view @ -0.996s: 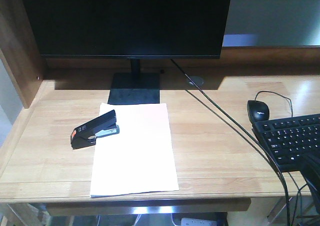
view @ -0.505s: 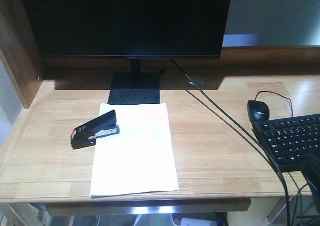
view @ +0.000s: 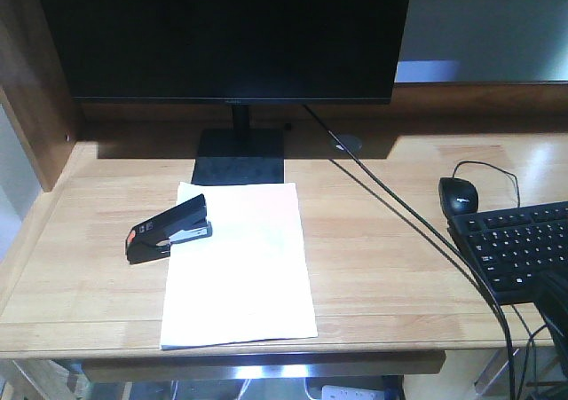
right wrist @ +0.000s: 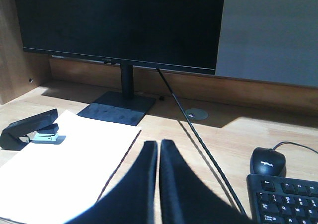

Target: Grab stapler and paper to desk for stapling

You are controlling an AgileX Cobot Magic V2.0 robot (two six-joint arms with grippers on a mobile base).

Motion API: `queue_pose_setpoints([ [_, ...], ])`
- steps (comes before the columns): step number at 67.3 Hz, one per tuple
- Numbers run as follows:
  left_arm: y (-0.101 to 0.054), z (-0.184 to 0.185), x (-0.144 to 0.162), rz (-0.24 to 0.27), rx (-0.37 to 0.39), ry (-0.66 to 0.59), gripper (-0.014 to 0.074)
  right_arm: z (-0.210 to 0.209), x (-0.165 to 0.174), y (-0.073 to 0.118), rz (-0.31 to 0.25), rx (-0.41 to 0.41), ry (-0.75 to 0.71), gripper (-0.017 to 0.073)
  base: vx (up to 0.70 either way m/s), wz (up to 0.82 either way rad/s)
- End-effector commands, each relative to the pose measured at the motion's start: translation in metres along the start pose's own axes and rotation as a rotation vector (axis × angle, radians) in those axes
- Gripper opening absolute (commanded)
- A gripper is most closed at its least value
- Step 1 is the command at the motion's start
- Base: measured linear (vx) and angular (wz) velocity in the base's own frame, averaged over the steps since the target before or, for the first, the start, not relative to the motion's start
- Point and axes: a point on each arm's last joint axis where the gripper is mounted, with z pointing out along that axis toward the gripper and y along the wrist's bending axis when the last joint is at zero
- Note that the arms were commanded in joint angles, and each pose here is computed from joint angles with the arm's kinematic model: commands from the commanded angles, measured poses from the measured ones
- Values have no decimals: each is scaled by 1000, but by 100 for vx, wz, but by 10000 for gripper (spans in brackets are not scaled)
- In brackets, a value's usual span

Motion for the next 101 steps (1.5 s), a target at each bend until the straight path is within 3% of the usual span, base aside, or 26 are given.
queue_pose_setpoints([
  [1, 1, 1, 0, -6, -3, -115, -6, 0, -10, -2, -56, 27, -24, -9, 0, 0],
  [10, 2, -2, 17, -14, -2, -102, -6, 0, -10, -2, -56, 26, -24, -9, 0, 0],
  [32, 1, -5, 21, -11, 3, -65, -6, 0, -9, -2, -56, 27, -22, -9, 0, 0],
  [51, 1, -5, 27, 61, 6, 7, -6, 0, -9, -2, -56, 27, -21, -9, 0, 0],
  [91, 1, -4, 27, 61, 6, 7, -6, 0, -9, -2, -56, 27, -21, -9, 0, 0],
  [101, 1, -4, 27, 61, 6, 7, -6, 0, -9, 3, -61, -32, -24, -9, 0, 0],
])
